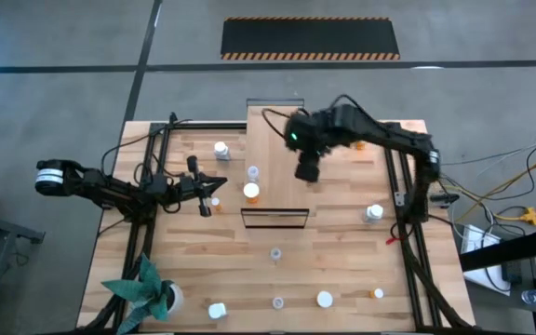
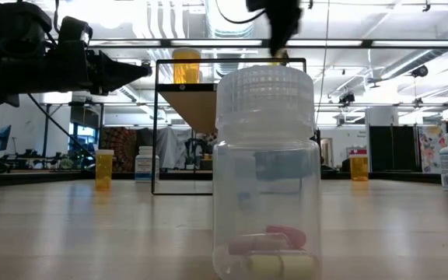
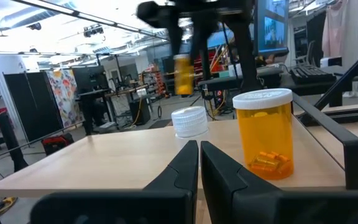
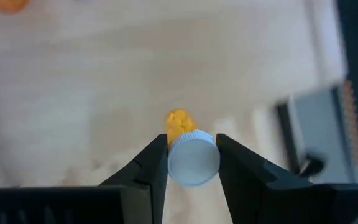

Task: Pick and place medicine bottles onto shelf by color
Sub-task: Put the middle small orange pill bottle on the shelf

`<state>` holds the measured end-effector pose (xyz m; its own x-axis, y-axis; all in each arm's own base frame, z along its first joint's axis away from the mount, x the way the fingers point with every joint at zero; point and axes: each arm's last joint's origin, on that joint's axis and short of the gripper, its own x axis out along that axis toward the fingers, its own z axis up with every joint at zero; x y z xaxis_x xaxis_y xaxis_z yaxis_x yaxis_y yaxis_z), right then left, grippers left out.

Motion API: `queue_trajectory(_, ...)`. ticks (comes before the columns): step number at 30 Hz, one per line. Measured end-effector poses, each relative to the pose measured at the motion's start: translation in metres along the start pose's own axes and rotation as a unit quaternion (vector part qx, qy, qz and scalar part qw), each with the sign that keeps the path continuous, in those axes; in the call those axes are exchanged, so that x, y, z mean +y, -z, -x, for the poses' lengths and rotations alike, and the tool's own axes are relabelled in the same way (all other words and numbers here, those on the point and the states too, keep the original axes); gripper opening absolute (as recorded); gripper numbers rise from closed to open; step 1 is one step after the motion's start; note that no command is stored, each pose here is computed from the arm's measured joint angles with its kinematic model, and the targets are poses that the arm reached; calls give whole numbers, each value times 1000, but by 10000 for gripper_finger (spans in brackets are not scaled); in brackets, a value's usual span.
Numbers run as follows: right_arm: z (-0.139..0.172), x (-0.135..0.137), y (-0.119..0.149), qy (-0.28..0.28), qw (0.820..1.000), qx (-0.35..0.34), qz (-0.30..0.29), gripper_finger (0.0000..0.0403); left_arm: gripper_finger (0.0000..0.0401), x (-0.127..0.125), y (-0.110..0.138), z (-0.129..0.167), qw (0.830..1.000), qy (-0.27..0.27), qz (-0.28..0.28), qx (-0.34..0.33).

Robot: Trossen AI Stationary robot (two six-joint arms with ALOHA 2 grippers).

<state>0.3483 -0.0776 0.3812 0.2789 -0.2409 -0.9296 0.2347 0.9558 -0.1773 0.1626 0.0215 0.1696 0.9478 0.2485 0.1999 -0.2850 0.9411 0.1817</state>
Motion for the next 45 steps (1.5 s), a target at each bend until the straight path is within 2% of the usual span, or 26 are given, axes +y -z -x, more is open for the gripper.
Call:
queue_trajectory(6,-35,-21,-41,-1,996,-17,86,111,2,0,0,0,1000,-1,0,0)
queue_trajectory(10,-56,-23,-48,6,990,-29,140,112,2,0,0,0,1000,-1,-1,0)
queue_trajectory(16,-64,-23,-55,0,989,-37,140,112,2,0,0,0,1000,-4,-4,1)
queue_trajectory(22,-59,-17,-57,-67,988,-64,126,112,2,0,0,0,1000,-4,-5,1)
queue_trajectory(45,-62,8,-56,-97,986,-52,124,121,2,0,-1,-1,1000,-4,-2,-1)
